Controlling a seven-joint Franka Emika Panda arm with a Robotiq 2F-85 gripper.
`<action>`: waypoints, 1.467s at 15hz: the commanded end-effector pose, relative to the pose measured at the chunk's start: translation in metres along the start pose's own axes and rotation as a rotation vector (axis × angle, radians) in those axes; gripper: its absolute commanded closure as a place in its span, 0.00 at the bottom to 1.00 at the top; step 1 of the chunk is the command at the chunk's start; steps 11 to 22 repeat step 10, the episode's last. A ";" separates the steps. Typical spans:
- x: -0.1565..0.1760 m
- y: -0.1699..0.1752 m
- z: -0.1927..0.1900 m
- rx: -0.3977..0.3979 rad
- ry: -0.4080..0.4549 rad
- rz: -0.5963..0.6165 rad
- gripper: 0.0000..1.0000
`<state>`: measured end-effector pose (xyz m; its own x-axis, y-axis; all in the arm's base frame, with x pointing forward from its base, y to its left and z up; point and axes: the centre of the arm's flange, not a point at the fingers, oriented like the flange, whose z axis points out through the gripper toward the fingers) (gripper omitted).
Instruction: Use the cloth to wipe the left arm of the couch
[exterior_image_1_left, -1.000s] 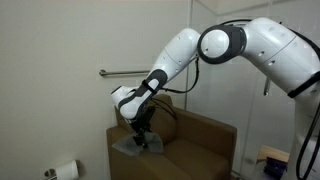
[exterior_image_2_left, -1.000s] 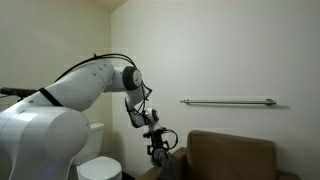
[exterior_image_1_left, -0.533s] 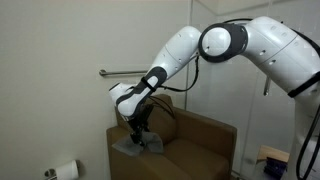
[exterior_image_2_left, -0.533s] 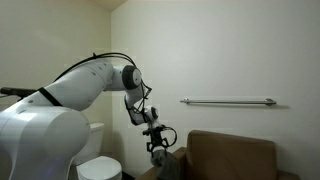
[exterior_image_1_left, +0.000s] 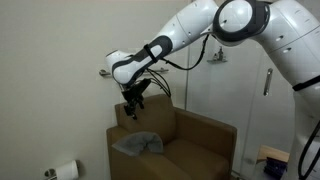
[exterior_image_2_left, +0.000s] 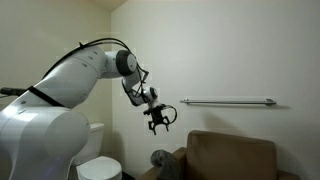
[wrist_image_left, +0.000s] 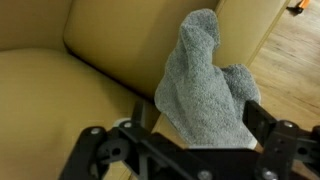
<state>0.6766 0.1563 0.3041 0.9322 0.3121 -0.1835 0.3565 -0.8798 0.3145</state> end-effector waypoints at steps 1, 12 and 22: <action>-0.050 0.025 -0.036 0.044 0.076 0.022 0.00; -0.043 0.038 -0.046 0.088 0.119 0.064 0.00; -0.043 0.038 -0.046 0.088 0.119 0.064 0.00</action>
